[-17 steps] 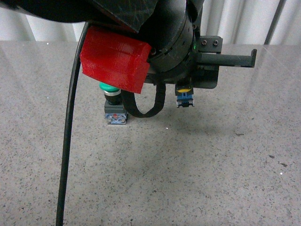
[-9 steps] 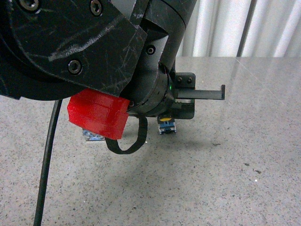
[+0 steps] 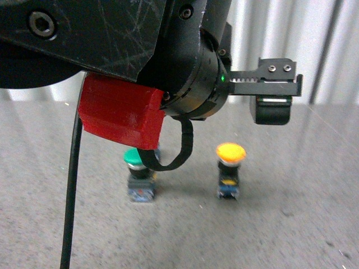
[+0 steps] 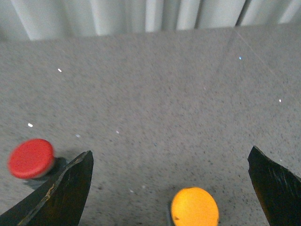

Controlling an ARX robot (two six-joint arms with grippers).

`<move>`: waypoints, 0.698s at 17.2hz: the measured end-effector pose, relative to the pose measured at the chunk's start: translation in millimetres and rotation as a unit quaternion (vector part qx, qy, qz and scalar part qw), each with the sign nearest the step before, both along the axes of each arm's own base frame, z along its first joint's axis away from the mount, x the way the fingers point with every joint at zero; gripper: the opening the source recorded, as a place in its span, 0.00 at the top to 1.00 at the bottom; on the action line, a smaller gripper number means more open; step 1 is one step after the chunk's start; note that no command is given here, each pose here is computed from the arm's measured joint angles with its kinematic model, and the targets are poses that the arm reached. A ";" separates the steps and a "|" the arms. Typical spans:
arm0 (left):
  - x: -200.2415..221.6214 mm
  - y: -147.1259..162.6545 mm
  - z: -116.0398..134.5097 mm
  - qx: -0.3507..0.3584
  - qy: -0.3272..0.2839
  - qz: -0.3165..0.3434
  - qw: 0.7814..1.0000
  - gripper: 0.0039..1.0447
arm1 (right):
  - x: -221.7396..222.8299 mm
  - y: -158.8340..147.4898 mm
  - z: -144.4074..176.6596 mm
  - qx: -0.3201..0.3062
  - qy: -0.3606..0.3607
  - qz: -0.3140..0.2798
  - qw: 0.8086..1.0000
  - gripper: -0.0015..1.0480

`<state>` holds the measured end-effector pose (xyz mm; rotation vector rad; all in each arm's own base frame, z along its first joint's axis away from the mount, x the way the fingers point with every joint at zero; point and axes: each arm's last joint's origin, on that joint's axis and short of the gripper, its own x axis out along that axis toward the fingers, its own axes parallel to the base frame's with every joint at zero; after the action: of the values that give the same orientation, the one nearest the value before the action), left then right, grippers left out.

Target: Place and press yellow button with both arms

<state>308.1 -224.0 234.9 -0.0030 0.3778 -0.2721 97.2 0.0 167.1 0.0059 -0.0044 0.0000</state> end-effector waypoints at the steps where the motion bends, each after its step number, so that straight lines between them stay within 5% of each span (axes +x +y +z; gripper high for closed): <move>1: -6.8 17.0 19.7 0.006 -0.034 0.002 0.999 0.06 | 0.0 0.0 0.0 0.000 0.000 0.000 1.000 0.06; 4: -28.7 77.3 68.6 0.026 -0.118 0.039 0.992 0.06 | 0.0 0.0 0.0 0.000 0.000 0.000 1.000 0.06; 7: -70.6 135.0 91.0 0.063 -0.197 0.083 0.975 0.06 | 0.0 0.0 0.0 0.000 0.000 0.000 1.000 0.06; 12: -146.7 191.1 38.9 0.007 -0.202 0.142 0.969 0.57 | 0.0 0.0 0.0 0.000 0.000 0.000 1.000 0.06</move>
<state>161.4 -32.9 273.8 0.0122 -0.0284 0.0178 97.2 0.0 167.1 0.0059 -0.0044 0.0004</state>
